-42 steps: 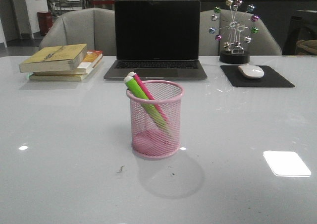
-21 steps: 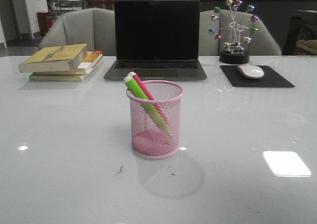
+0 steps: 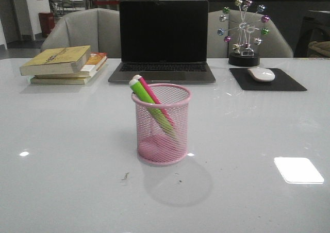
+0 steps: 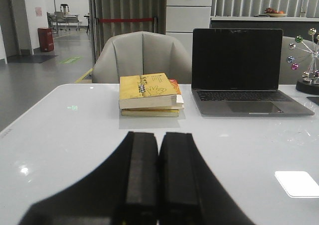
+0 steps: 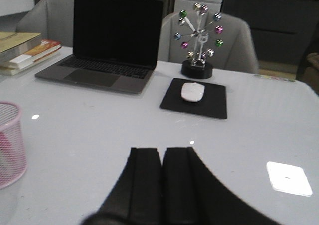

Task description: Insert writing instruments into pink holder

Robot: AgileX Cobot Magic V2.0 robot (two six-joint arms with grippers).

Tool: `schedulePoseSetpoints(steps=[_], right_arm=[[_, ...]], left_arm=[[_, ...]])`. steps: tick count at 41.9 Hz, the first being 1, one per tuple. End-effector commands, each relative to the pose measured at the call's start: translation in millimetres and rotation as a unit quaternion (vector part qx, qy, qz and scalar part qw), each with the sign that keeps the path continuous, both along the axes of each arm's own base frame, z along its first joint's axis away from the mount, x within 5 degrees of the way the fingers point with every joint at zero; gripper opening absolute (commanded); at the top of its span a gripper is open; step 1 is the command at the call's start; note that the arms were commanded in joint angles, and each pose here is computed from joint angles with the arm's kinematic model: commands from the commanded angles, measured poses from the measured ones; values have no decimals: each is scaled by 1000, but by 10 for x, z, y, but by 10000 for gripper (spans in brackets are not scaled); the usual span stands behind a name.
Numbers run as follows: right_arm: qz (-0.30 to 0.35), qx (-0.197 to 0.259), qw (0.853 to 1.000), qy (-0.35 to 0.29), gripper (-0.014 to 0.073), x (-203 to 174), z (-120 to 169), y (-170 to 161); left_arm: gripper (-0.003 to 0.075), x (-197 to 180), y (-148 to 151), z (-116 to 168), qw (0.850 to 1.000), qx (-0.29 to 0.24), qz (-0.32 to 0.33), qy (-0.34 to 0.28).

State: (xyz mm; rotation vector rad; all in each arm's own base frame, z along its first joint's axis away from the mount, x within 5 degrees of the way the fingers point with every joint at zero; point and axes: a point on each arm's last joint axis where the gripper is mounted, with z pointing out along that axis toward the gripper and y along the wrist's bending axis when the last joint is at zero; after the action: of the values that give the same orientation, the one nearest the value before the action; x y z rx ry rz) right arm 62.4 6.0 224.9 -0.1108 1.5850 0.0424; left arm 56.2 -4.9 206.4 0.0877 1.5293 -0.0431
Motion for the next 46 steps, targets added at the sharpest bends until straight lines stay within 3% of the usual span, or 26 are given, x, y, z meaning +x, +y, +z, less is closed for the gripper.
schedulePoseSetpoints(steps=[1, 13, 36, 46], right_arm=[[-20, 5, 995, -99, 58, -53, 52, -25], [-41, 11, 996, -81, 58, -88, -116, -52], [-41, 13, 996, -82, 58, -88, -114, -52], [-40, 55, 994, -80, 58, -88, -113, -55]], left_arm=[[95, -22, 9, 96, 998, -9, 4, -54], [95, -22, 9, 96, 998, -9, 4, -54], [95, -22, 9, 96, 998, -9, 4, -54], [96, -22, 9, 96, 998, -9, 4, -54]])
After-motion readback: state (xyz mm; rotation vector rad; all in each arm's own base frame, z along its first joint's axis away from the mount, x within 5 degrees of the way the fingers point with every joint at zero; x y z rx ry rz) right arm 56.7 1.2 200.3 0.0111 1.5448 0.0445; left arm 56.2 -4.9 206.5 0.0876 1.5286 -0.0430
